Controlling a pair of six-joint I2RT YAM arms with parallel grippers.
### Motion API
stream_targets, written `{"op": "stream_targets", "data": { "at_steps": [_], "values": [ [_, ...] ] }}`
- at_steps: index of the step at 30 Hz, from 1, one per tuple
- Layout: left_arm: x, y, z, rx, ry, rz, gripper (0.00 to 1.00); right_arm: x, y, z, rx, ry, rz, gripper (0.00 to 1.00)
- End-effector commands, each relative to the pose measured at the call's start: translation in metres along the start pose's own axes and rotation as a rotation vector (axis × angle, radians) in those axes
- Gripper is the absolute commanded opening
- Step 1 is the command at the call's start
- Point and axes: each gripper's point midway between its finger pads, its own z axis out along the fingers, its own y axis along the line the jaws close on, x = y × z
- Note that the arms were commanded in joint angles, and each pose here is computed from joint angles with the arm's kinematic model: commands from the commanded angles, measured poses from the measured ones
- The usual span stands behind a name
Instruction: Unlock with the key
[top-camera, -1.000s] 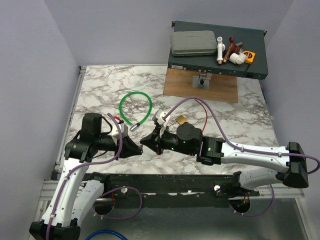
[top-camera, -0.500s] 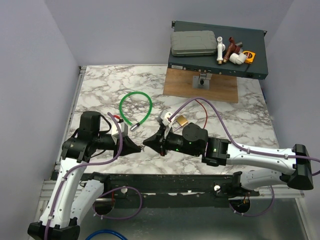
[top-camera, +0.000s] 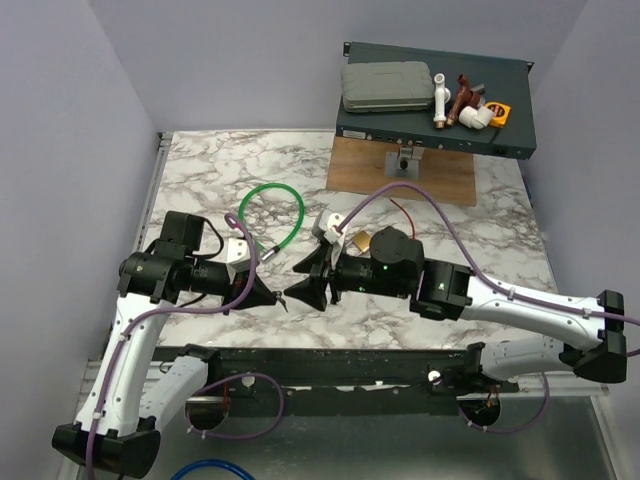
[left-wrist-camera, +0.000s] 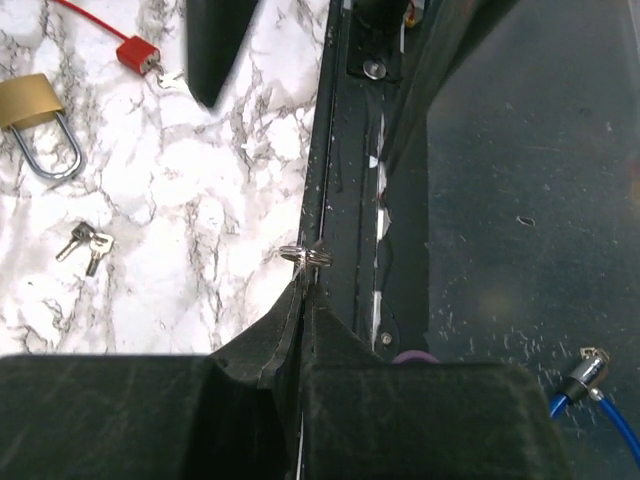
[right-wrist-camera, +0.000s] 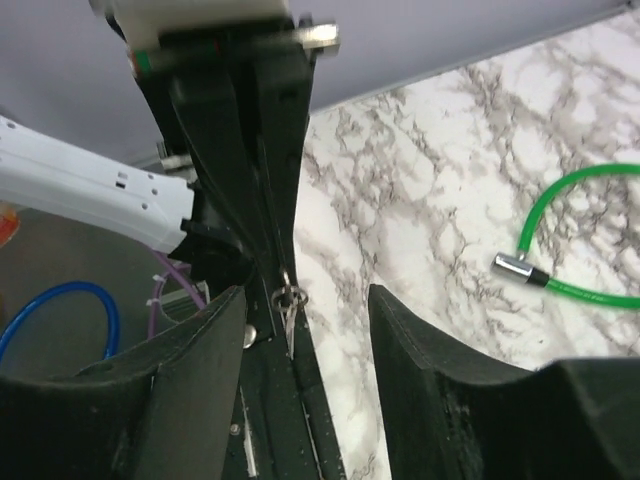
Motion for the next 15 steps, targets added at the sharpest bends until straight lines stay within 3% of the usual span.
{"op": "stream_targets", "data": {
  "at_steps": [1, 8, 15],
  "values": [
    [0.006, -0.014, -0.005, 0.021, 0.046, 0.018, 0.00, -0.026, 0.010, -0.011, -0.087, -0.008, -0.083, 0.57],
    [0.004, -0.021, -0.006, 0.037, 0.049, 0.018, 0.00, -0.005, 0.030, 0.014, -0.245, 0.120, -0.100, 0.52],
    [0.003, -0.024, -0.007, 0.036, 0.044, 0.031, 0.00, 0.003, 0.041, 0.020, -0.325, 0.165, -0.095, 0.45]
  ]
}}
